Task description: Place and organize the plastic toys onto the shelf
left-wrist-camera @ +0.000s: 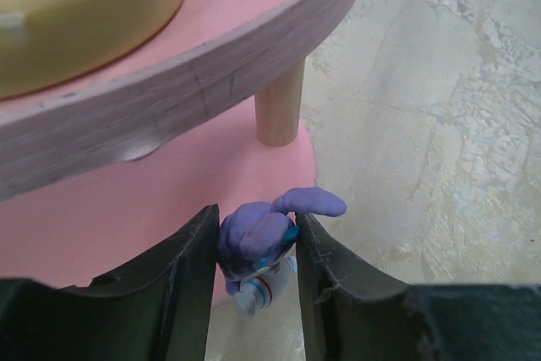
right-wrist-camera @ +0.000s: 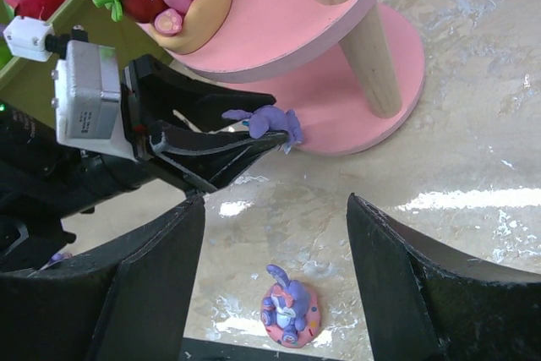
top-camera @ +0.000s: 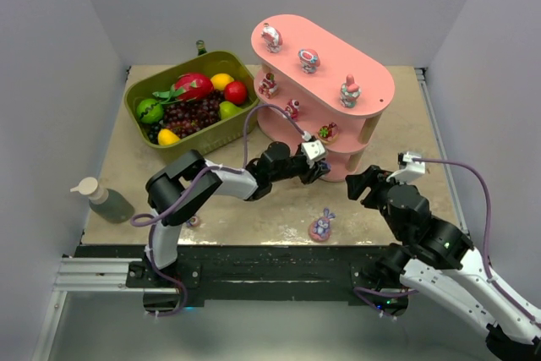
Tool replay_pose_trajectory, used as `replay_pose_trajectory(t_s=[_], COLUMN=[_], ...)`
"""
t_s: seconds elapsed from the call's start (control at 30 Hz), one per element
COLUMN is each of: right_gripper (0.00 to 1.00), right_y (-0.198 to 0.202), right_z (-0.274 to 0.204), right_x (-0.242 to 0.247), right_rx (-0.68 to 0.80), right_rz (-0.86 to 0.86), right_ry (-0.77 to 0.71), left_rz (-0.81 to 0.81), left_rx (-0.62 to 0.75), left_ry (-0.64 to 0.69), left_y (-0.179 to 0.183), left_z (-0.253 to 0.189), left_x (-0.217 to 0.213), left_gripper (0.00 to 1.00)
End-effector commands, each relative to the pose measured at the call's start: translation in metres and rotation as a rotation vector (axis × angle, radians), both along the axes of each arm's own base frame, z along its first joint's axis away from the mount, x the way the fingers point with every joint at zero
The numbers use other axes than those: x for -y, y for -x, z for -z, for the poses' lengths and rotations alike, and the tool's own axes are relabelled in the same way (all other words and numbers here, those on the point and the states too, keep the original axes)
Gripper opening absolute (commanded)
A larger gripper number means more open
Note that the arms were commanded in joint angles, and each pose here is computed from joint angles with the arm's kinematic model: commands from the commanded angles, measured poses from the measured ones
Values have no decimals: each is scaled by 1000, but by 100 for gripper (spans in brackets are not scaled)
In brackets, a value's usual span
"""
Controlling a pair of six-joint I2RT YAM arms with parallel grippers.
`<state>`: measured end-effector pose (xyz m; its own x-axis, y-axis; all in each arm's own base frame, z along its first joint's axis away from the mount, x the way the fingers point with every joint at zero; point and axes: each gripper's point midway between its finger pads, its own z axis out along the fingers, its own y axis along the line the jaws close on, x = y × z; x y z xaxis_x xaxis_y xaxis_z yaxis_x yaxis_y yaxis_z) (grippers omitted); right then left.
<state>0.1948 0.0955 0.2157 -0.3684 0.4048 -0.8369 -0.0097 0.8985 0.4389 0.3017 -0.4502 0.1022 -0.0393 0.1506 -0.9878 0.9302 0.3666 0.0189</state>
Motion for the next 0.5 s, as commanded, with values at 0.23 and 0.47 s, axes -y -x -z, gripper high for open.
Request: replay_pose_trajectory(t_s=[0.23,0.47], right_gripper=[72,72], right_y=[-3,-3], right_z=[-20,-20], right_x=[4,4], right_rx=[45,44], right_rz=[24,23], right_ry=[-27,-27], left_rz=[-25,-33], left_rx=[55,38], left_ry=[-57,-102], left_y=[-22,-25], left_z=[-4,8], left_x=[6,0], left_gripper=[0,0])
